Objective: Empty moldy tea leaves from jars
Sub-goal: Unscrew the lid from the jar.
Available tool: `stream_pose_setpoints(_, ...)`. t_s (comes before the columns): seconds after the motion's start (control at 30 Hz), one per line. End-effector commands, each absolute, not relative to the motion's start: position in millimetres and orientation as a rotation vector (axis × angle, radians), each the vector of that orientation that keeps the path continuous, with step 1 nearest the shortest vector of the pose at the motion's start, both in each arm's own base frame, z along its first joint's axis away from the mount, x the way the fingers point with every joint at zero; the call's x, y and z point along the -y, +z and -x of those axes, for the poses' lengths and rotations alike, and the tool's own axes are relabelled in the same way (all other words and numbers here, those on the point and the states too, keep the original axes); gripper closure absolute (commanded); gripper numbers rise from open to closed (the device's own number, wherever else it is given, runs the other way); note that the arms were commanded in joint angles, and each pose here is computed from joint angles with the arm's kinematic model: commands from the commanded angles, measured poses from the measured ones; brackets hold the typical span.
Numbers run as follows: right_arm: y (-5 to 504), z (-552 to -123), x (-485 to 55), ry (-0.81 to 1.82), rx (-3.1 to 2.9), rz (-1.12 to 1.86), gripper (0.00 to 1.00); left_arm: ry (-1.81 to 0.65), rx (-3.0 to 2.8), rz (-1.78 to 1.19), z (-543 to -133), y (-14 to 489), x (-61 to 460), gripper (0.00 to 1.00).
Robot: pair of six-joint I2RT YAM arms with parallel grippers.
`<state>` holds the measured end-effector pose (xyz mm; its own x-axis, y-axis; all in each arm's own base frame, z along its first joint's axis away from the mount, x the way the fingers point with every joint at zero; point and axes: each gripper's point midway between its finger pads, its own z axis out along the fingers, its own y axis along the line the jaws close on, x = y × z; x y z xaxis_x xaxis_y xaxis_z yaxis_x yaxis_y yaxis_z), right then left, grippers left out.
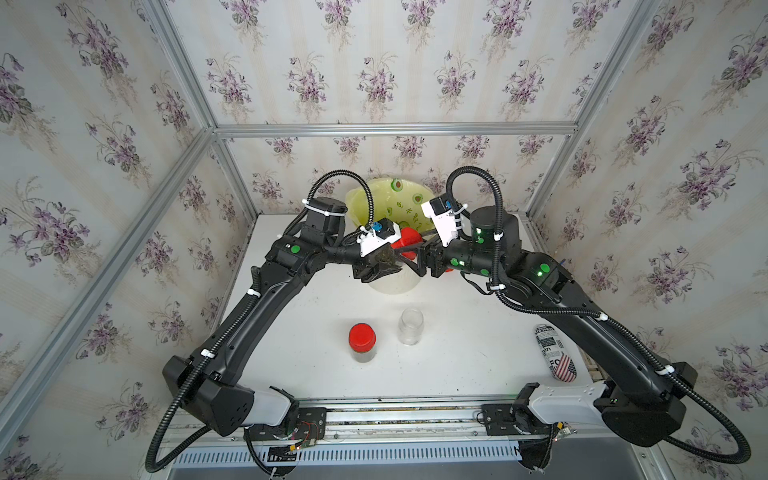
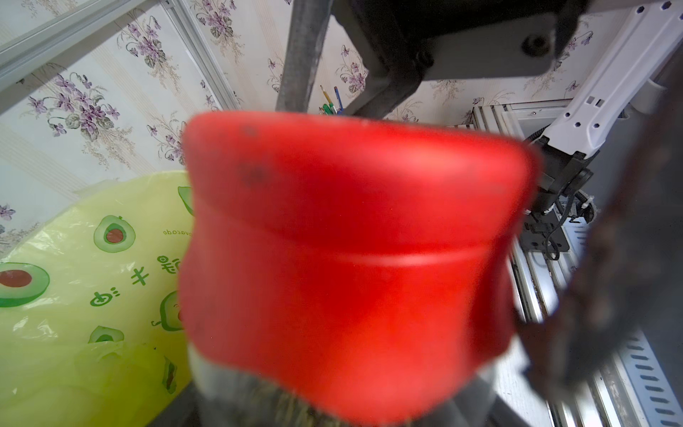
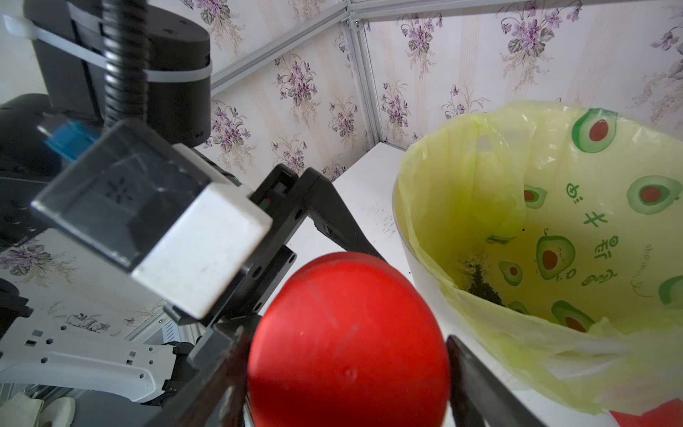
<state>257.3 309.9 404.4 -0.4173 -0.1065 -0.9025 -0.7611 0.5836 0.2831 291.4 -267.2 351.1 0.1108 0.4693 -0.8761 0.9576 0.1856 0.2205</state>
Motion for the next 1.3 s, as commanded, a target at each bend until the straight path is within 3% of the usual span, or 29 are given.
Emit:
stream_pose_setpoints(0.0,409.5,-261.3,-311.5,0.862,-1.841,0.709,0.22,-0.642,-1.466,-1.433,-291.8,357.1,269.6,0.26)
stream_pose_setpoints(0.4,415.8,-263.8,-313.2,0.842,-1.818,0.729,0.26,-0.643,-1.465,-1.432,-291.0,358.0,269.1,0.26)
stream_pose_setpoints(0.87,407.7,-263.5,-308.7,0.796,-1.797,0.859,0.46,-0.647,-1.465,-1.441,-289.7,356.3,269.6,0.26)
stream_pose_setpoints(1.27,402.9,-263.6,-302.6,0.724,-1.666,1.103,0.48,-0.653,-1.464,-1.446,-288.0,356.5,269.6,0.26)
